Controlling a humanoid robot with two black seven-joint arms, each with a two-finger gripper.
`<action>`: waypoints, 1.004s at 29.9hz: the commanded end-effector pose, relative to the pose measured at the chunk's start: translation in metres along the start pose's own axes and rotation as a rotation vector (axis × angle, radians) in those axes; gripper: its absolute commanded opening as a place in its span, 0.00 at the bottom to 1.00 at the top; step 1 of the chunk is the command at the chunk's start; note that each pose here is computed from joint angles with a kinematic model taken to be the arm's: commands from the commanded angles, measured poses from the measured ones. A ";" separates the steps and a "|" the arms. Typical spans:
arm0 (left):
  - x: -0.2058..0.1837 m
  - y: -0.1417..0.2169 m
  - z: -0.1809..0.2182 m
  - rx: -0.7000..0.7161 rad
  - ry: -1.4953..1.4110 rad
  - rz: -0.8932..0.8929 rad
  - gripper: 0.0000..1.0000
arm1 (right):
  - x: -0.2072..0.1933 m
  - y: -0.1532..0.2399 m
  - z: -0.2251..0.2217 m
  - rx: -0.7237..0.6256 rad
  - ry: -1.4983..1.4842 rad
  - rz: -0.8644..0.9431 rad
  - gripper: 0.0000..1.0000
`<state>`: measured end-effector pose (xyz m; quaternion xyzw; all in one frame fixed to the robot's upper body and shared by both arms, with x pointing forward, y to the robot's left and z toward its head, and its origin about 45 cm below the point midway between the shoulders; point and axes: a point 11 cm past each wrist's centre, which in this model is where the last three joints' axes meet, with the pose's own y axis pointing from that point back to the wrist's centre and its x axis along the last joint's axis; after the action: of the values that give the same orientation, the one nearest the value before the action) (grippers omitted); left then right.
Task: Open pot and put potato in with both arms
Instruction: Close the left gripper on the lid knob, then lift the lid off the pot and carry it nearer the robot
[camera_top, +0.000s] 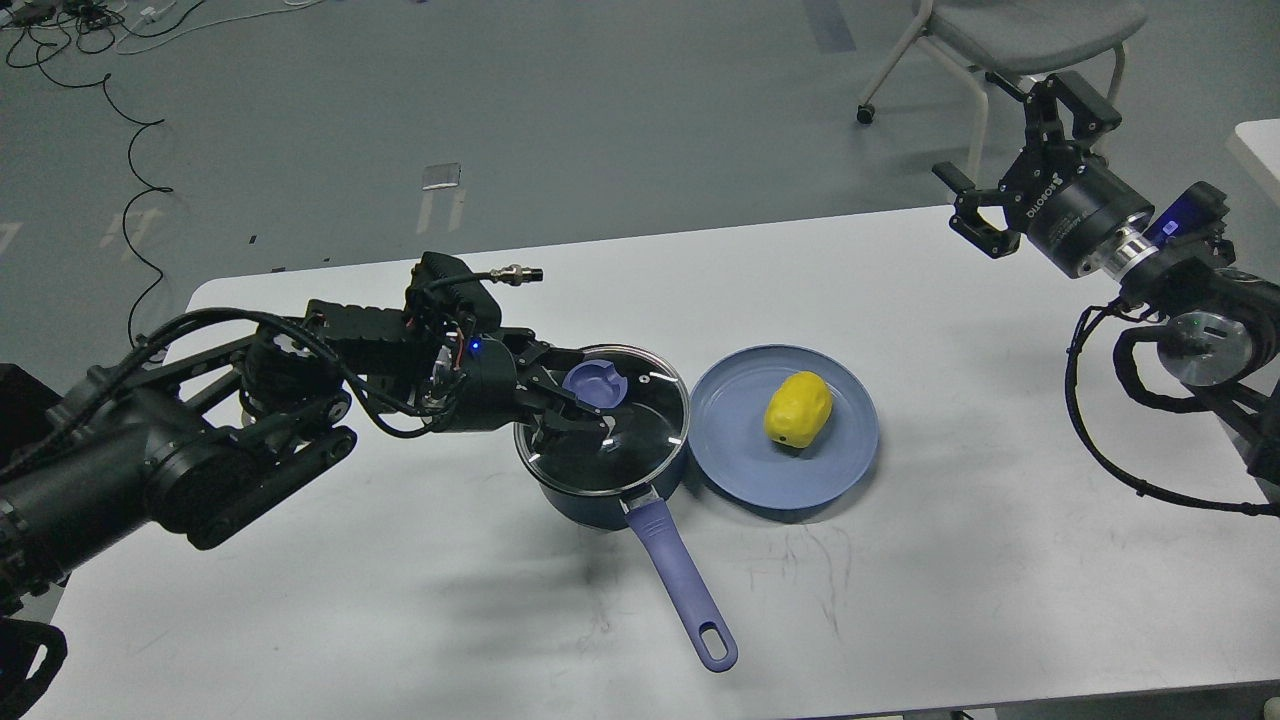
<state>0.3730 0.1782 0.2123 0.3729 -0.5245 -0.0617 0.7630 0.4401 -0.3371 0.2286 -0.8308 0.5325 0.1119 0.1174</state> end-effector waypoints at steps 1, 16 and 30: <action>-0.002 -0.001 -0.001 0.002 -0.011 0.022 0.89 | 0.000 0.000 0.000 0.000 0.000 0.000 1.00; -0.004 -0.001 -0.001 0.005 -0.017 0.023 0.45 | -0.002 -0.001 0.002 0.000 -0.005 -0.004 1.00; 0.041 0.065 -0.033 0.134 -0.097 0.080 0.44 | -0.002 -0.002 0.000 0.003 -0.003 -0.004 1.00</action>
<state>0.3923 0.1993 0.2631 0.3787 -0.5731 -0.0300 0.7262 0.4410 -0.3354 0.2298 -0.8314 0.5311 0.1115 0.1194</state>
